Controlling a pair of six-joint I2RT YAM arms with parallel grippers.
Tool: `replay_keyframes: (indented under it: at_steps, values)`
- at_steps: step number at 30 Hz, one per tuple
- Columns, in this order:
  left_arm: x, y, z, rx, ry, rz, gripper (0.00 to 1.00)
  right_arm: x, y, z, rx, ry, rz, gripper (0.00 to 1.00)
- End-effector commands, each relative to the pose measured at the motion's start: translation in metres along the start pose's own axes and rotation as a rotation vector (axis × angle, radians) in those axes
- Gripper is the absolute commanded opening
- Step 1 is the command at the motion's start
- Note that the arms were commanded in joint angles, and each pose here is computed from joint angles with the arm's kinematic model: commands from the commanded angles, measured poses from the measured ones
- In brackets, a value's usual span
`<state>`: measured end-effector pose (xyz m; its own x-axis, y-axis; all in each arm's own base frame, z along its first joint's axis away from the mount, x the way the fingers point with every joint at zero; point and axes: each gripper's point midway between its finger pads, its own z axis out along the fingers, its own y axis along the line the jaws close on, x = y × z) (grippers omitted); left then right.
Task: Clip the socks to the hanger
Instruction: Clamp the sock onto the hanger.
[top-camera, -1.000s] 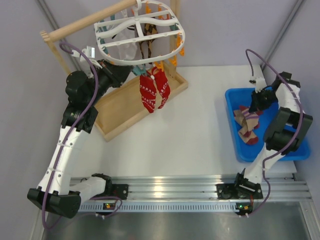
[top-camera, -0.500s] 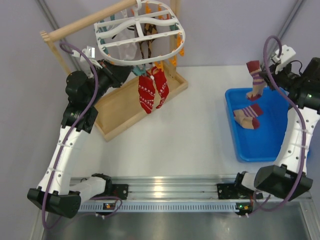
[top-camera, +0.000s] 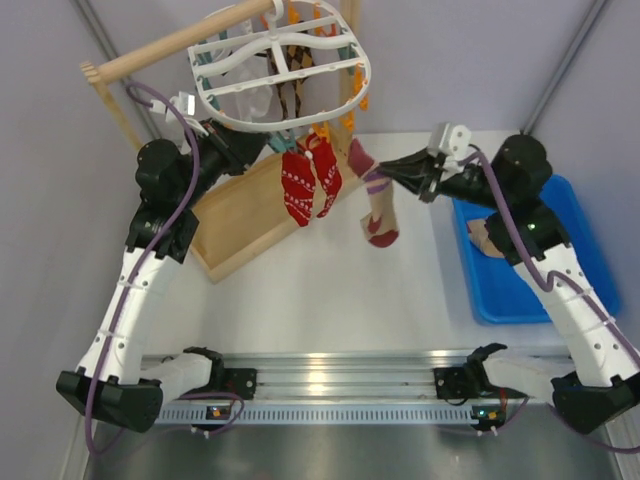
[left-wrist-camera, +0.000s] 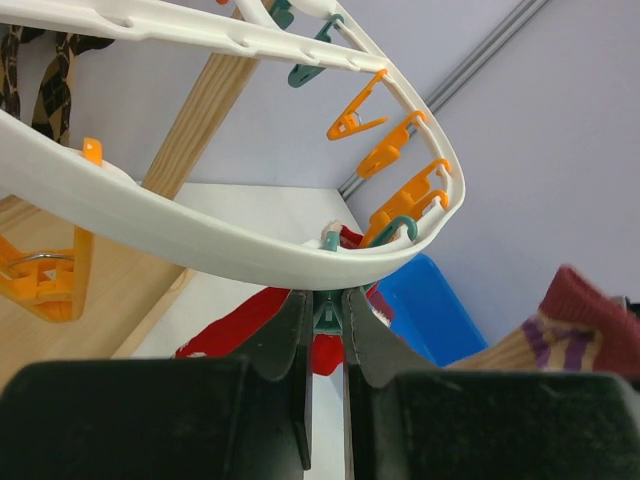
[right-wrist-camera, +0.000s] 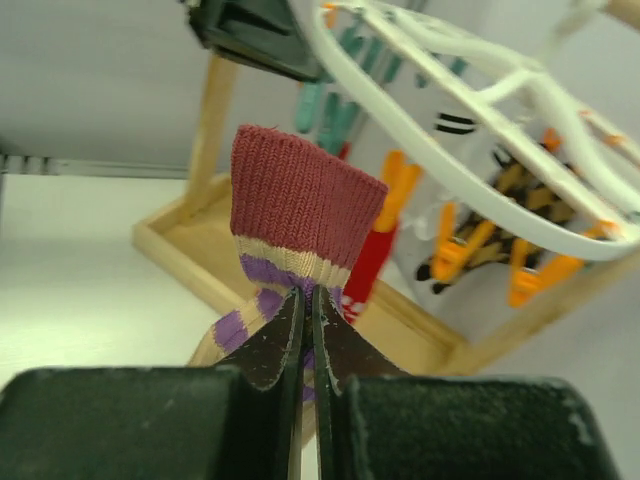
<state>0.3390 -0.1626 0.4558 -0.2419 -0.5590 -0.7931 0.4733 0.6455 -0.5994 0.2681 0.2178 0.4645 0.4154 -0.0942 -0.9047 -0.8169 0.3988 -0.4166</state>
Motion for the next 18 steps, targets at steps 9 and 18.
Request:
replay_keyframes:
  at_steps: [9,18]
  values:
    - [-0.017,-0.017,0.005,0.06,-0.047,-0.021,0.0,-0.001,0.09,0.102,-0.108,-0.16,0.07,0.0]
    - [-0.016,-0.02,0.001,0.072,-0.039,-0.022,0.0,0.058,0.067,0.15,0.029,-0.108,-0.012,0.0]
